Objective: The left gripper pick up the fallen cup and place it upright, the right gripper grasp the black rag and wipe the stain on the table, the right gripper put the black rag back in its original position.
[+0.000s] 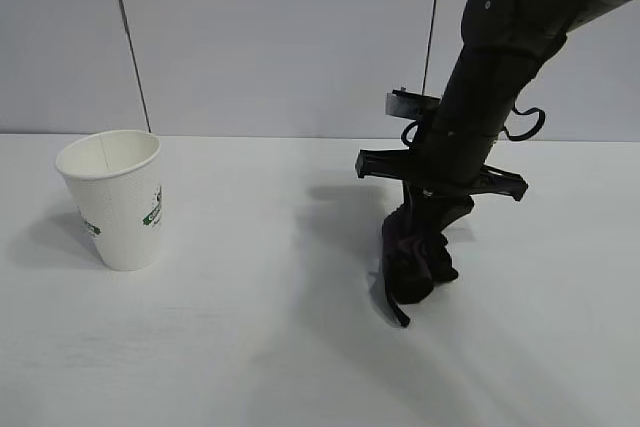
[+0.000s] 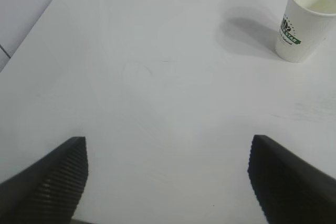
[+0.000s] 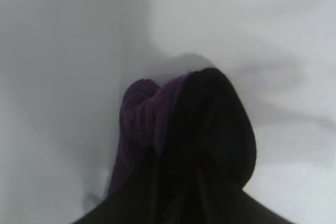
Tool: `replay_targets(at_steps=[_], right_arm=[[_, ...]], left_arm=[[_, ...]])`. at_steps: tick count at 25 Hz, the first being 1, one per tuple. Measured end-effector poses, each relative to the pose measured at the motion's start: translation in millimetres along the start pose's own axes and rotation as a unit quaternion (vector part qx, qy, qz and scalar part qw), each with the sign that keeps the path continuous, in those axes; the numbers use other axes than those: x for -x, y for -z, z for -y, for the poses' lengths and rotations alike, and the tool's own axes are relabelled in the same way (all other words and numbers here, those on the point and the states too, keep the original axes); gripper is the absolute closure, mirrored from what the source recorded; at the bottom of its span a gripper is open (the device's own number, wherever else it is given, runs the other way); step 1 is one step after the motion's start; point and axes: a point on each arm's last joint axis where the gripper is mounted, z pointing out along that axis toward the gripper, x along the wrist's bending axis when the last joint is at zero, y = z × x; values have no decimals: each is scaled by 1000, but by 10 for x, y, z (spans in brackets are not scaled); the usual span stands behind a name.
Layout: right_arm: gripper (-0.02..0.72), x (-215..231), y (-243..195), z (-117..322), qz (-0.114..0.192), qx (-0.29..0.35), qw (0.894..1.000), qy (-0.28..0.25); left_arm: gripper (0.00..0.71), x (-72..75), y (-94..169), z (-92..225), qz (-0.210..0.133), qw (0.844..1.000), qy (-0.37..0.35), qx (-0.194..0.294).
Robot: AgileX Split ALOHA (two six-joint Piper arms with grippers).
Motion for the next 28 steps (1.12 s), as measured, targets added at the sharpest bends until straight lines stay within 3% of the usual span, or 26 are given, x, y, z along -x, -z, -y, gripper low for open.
replay_targets(at_steps=[4,6,11,13,21,28], right_arm=[[630,-10,0,4,-5,-2,1000,-4],[582,-13,-1,6,-7,-3,1000,-2],[178,-45,7,17,-18,-6,1000,-2],[116,-62,23,20,-19,-5,1000,-1],[81,-101,135,29,-29,7,1000,-6],[81,-285,965,154,-48,70,996,19]], left_arm=[[110,0,0,0,0,1000,0,0],[110,0,0,0,0,1000,0,0],[110,0,0,0,0,1000,0,0],[110,0,0,0,0,1000,0,0],[110,0,0,0,0,1000,0,0],[110,0,0,0,0,1000,0,0]])
